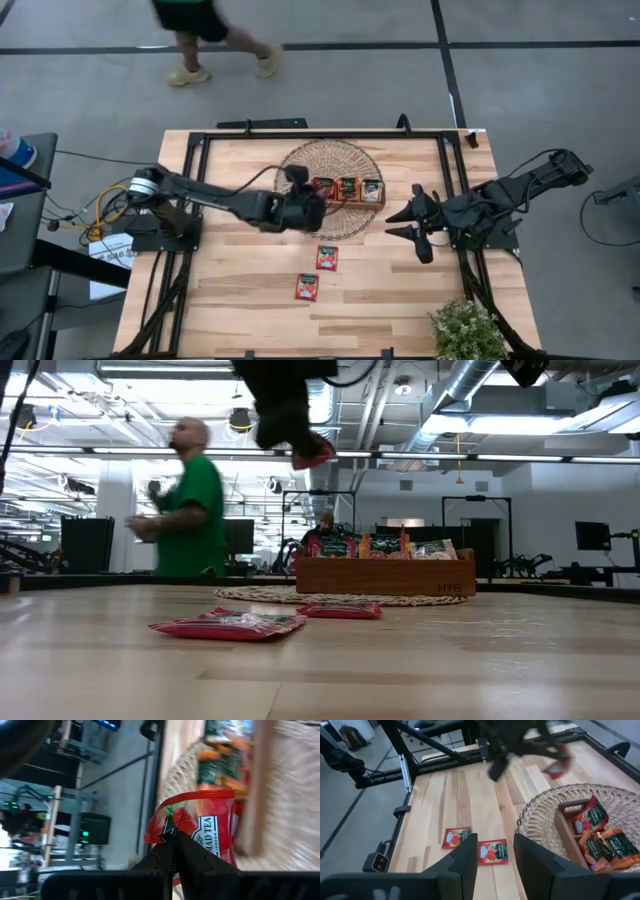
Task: Pick & Place Tea
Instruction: Put the left red tea bag into the left slot of the wooden organizer
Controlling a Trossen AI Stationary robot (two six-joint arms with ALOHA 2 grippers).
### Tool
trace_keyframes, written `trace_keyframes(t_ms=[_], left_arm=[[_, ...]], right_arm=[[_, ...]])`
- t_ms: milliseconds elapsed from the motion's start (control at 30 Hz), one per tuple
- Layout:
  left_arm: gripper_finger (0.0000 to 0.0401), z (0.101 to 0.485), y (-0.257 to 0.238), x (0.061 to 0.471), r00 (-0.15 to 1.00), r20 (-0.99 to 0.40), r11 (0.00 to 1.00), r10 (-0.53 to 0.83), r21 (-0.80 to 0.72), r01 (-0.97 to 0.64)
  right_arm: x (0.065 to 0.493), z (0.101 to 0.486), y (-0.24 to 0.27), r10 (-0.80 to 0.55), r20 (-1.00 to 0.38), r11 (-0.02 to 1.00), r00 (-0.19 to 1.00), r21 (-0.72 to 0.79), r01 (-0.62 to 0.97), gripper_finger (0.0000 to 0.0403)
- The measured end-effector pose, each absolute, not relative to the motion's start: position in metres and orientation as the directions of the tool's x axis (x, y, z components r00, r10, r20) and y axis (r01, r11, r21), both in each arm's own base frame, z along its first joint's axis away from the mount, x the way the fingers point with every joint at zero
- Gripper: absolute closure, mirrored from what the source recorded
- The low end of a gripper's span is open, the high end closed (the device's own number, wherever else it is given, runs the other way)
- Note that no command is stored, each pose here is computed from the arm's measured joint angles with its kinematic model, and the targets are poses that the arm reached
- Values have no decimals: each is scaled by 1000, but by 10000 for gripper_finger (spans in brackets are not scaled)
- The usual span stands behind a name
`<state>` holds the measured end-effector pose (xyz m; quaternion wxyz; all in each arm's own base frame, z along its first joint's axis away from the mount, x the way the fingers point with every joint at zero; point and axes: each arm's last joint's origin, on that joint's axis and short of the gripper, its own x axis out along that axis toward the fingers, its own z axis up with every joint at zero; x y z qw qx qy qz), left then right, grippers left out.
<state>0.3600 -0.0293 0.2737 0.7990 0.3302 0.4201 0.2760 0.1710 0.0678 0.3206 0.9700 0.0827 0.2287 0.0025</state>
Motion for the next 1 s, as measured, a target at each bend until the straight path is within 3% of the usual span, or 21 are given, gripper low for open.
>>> trace_keyframes(t_ms=[500, 1000], left_arm=[[398, 206, 6, 413, 402, -393, 429, 827, 903, 2], [398, 195, -1, 419, 409, -366, 421, 836, 906, -49]], right_arm=[[173, 322, 69, 44, -430, 992, 902, 127, 12, 285], [173, 322, 69, 45, -430, 995, 902, 98, -3, 285]])
